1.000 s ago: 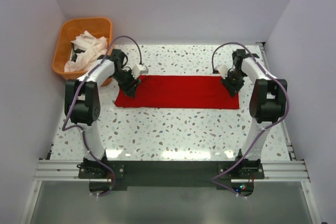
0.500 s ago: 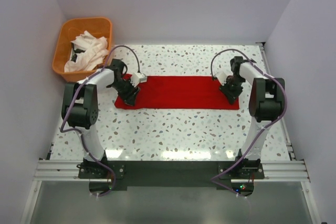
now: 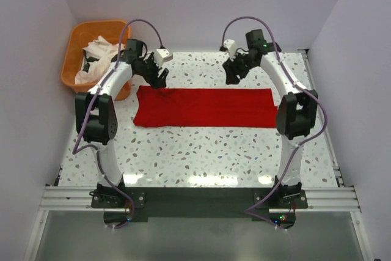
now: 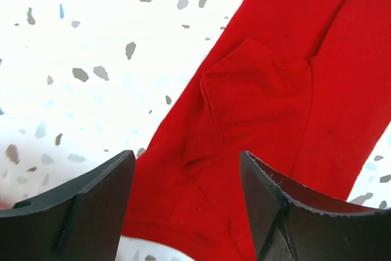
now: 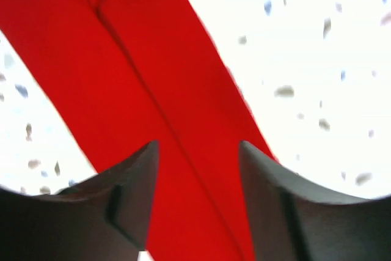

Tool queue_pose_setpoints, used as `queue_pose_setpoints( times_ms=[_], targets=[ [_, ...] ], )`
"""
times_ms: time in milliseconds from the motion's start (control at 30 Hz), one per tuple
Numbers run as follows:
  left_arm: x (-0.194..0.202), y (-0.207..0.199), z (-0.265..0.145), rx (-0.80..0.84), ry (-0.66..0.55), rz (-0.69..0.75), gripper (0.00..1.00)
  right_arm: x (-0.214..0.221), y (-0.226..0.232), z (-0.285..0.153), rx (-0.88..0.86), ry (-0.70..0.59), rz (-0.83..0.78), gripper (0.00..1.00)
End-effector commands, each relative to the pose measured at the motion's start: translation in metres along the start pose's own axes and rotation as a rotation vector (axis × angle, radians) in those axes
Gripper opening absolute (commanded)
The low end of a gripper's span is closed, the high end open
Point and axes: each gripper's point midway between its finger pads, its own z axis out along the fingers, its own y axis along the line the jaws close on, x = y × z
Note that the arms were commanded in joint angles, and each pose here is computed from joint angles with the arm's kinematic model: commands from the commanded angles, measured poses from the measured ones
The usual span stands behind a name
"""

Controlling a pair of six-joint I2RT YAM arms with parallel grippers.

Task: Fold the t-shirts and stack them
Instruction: Fold the tshirt

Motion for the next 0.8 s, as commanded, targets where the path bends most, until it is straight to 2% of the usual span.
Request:
queue_pose_setpoints(
  times_ms=[0, 67, 100, 300, 567, 767],
  targets=[
    [-0.003, 0.001, 0.016, 0.049, -0.049, 0.062, 0.75, -0.064, 0.012, 0.035, -0.061, -0.181, -0.027, 0.61],
    [0.003, -0.001, 0.021, 0.059, -0.048, 0.078, 0.8, -0.076, 0.015, 0.058, -0.079, -0.214, -0.03, 0.66],
    [0.005, -0.001, 0.023, 0.059, -0.053, 0.1, 0.83, -0.098, 0.022, 0.067, -0.083, -0.267, -0.052, 0.69],
    [0.02, 0.001, 0.036, 0.051, -0.041, 0.11, 0.86, -0.132, 0.048, 0.135, -0.154, -0.355, -0.113, 0.71],
    [0.035, 0.004, 0.048, 0.053, -0.016, 0.118, 0.87, -0.146, 0.066, 0.189, -0.13, -0.377, -0.134, 0.74],
    [0.041, -0.007, 0.052, 0.12, -0.011, 0.151, 0.87, -0.134, 0.07, 0.21, -0.12, -0.332, -0.149, 0.72]
  ],
)
